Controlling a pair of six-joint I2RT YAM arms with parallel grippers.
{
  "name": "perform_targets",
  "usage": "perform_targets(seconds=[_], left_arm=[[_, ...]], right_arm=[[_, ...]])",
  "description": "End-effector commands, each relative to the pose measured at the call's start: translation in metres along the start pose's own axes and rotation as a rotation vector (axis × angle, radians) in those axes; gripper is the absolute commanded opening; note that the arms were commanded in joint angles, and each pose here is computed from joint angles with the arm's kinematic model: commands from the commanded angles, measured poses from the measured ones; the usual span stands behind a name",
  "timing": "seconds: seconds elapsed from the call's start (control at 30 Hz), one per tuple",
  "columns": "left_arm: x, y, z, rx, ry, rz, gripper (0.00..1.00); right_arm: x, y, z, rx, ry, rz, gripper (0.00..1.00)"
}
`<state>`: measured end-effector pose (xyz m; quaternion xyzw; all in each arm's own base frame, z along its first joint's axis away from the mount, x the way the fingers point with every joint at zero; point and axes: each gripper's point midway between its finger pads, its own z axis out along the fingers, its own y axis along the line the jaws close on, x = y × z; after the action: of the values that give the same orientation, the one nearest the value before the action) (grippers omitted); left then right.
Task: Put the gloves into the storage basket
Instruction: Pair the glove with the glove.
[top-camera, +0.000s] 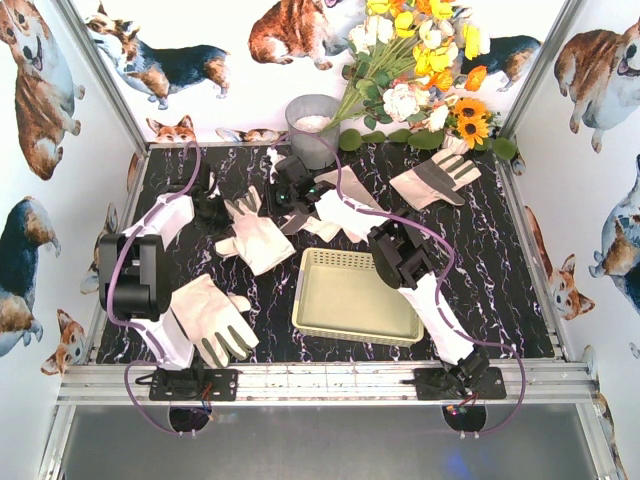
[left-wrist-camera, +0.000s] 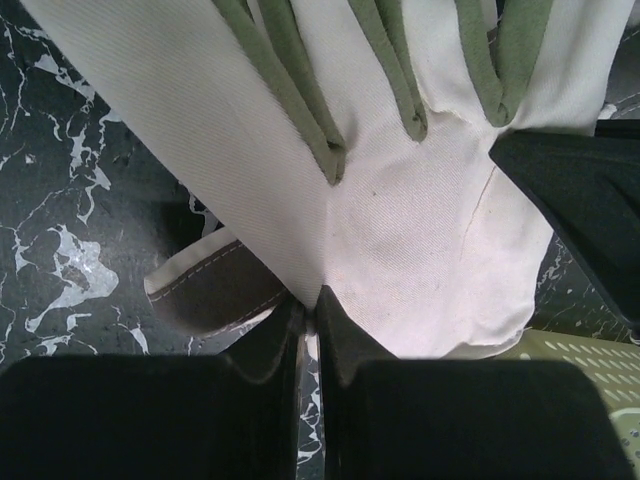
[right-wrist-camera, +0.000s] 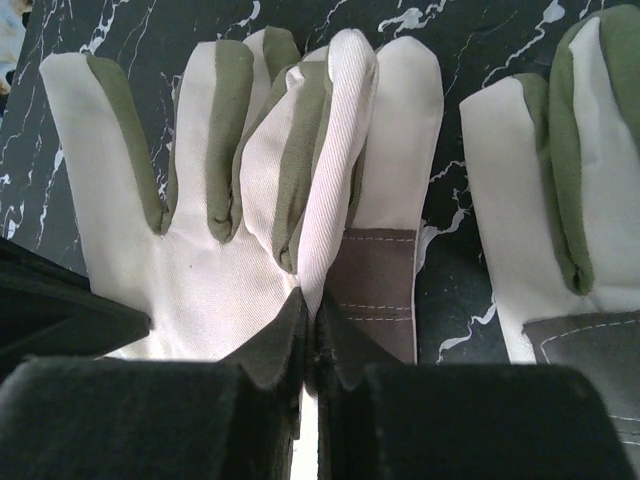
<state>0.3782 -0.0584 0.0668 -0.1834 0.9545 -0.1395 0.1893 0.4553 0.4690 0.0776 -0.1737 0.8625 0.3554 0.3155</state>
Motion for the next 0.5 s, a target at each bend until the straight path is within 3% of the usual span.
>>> perform_targets(seconds=[0.0,0.47], left_arm=[[-0.014,0.007,0.002,-0.01,-0.011,0.007,0.0],[-0.008,0.018,0.015,-0.037,0.024,0.014,0.0]], right_arm=[[-0.044,0.004,0.001,0.0,-0.133,-0.042,0.0],[-0.035,-0.006,0.008,0.012,-0.103,-0.044,0.0]])
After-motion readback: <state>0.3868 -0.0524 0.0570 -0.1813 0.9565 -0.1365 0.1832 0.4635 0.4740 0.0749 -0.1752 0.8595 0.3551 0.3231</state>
